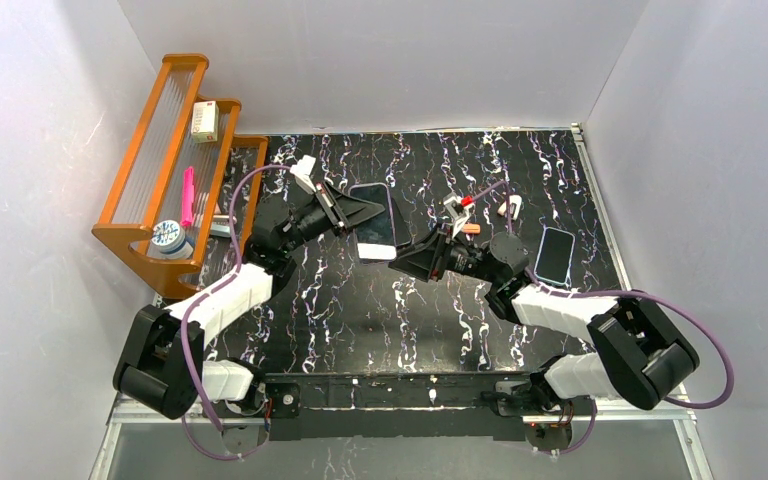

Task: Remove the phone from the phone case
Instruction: Remove the phone case from the phone.

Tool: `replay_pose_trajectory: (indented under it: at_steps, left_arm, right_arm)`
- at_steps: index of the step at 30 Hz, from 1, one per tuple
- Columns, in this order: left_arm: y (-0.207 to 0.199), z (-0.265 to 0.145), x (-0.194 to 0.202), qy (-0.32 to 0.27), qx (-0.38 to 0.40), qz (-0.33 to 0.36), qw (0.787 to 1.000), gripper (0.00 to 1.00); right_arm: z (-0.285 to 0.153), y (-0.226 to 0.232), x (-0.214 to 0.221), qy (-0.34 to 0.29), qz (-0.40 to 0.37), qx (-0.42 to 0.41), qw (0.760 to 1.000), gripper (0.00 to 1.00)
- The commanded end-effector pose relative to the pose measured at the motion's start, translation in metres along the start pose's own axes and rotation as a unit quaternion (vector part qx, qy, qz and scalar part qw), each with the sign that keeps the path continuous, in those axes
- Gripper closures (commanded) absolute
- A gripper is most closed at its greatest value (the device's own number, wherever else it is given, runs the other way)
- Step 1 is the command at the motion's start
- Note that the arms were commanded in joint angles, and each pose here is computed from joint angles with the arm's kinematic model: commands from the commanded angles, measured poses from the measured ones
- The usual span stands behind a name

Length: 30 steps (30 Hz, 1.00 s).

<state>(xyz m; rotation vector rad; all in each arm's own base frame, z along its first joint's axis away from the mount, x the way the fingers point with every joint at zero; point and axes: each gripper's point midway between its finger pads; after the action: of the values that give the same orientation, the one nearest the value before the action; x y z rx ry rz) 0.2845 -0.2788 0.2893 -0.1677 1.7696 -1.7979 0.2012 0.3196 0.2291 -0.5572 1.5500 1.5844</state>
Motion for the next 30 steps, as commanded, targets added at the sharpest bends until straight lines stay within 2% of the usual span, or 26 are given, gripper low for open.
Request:
replay_pose_trajectory:
  at_steps: [1,13,21,30]
  left_arm:
    - [-0.046,-0.003,0.029,0.042,0.068,0.009,0.997,1.0]
    - [-0.013,0.0,0.051,0.065,0.037,0.001,0.997,1.0]
    - [-0.01,-0.004,0.059,0.082,0.037,-0.002,0.996,1.0]
    - [-0.001,0.001,0.061,0.097,0.028,-0.009,0.995,1.0]
  right_arm:
    - [0.005,-0.014,-0.016,-0.044,0.009,0.032,0.998,0.61]
    - [0.008,0.001,-0.037,-0.07,0.003,0.014,0.997,0.52]
    - [0.007,0.002,-0.043,-0.081,-0.002,0.008,0.997,0.45]
    - [0.008,0.006,-0.053,-0.09,-0.013,-0.013,0.996,0.46]
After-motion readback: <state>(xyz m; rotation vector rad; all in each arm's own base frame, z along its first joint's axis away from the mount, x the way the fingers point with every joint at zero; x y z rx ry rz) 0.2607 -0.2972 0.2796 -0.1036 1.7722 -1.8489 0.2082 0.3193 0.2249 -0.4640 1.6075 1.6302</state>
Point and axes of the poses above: each gripper's point midway between its finger pads, its own z axis out along the fingers, its own y axis along the line the jaws close on, x = y × z, and after that the axes turned 2 degrees about -z, right-handed
